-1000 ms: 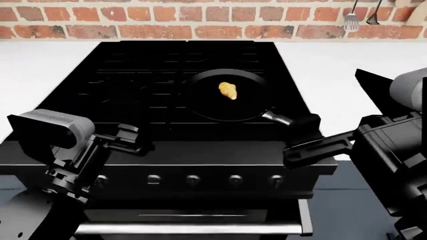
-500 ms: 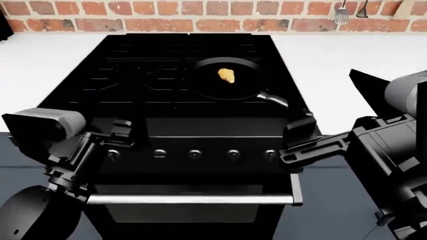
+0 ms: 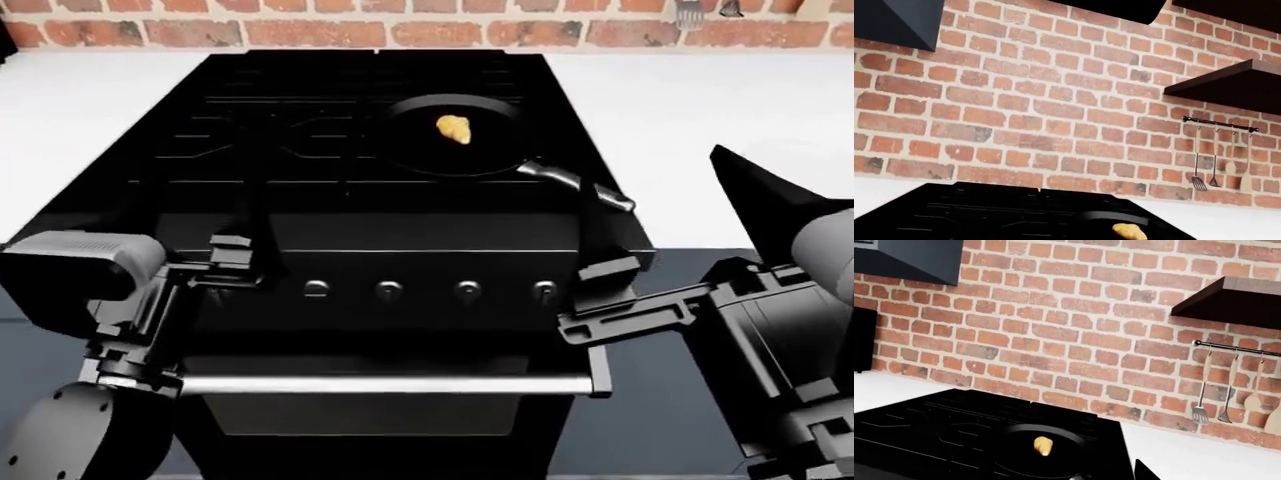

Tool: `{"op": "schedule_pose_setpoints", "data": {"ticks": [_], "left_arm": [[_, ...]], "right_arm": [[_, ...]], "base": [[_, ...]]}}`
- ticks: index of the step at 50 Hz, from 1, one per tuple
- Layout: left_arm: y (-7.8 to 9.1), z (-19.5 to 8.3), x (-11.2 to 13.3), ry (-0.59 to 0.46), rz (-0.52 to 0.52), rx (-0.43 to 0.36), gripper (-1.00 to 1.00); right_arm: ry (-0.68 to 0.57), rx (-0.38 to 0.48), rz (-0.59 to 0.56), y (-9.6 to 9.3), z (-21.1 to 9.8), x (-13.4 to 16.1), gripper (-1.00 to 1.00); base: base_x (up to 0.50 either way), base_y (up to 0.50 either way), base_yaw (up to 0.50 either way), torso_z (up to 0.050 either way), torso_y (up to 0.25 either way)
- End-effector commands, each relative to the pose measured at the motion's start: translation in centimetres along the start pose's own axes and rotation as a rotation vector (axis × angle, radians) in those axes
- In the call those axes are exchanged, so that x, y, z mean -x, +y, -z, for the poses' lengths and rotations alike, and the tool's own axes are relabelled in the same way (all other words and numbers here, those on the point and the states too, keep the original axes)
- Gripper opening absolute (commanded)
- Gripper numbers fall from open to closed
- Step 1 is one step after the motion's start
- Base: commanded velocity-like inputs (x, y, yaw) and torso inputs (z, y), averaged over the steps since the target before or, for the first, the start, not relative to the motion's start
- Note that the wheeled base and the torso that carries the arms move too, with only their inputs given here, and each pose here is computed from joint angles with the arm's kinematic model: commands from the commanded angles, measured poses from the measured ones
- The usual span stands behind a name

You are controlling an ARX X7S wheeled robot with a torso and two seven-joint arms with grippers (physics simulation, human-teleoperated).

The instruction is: Pick the croissant and place it on the pan. Then turn on the stove to warm the croissant.

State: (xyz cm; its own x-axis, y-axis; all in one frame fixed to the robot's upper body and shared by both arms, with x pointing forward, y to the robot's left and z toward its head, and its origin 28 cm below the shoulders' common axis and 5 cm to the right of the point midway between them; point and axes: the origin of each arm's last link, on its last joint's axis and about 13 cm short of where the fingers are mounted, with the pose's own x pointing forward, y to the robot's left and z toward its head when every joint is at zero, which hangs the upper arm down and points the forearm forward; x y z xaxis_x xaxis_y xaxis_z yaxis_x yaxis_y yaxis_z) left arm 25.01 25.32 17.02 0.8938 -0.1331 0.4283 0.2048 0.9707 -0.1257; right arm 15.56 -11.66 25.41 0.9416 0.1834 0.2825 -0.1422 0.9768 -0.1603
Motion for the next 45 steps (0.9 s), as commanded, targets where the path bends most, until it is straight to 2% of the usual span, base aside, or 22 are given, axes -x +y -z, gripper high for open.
{"op": "schedule_pose_setpoints", "data": {"ticks": [1,5,8,21,26,33,45], "left_arm": [[-0.2,0.3,0.4,-0.065,-0.021,-0.037,1.0],[-0.1,0.4,0.3,-0.071,-0.036,-0.038,1.0],[-0.2,0.6,0.5,-0.064,-0.045,-0.054,1.0],[-0.1,1.5,0.5,-0.126,-0.047,-0.091,1.0],[0.0,1.8,0.5,-0.139,-0.053,-0.107,1.0],[0.0,1.8,0.6,-0.154,-0.057,-0.11,1.0],[-0.1,1.7,0.8,-0.163,-0.048,-0.109,1.0]], "right_arm": [[-0.035,-0.008,-0.001,0.4,1.5,0.5,1.0],[-0.009,0.027,-0.015,0.7,2.0,0.5,1.0],[0.001,0.022,-0.013,0.9,2.2,0.5,1.0],[0.041,-0.053,0.038,0.4,3.4,0.2,1.0],[0.021,-0.124,0.101,0.1,3.4,0.4,1.0],[0.012,-0.197,0.096,0.3,3.4,0.2,1.0],[0.022,-0.198,0.089,0.4,3.3,0.2,1.0]], "base": [[0.0,0.0,0.0,-0.05,0.0],[0.0,0.0,0.0,-0.05,0.0],[0.0,0.0,0.0,-0.05,0.0],[0.0,0.0,0.0,-0.05,0.0],[0.0,0.0,0.0,-0.05,0.0],[0.0,0.0,0.0,-0.05,0.0],[0.0,0.0,0.0,-0.05,0.0]]}}
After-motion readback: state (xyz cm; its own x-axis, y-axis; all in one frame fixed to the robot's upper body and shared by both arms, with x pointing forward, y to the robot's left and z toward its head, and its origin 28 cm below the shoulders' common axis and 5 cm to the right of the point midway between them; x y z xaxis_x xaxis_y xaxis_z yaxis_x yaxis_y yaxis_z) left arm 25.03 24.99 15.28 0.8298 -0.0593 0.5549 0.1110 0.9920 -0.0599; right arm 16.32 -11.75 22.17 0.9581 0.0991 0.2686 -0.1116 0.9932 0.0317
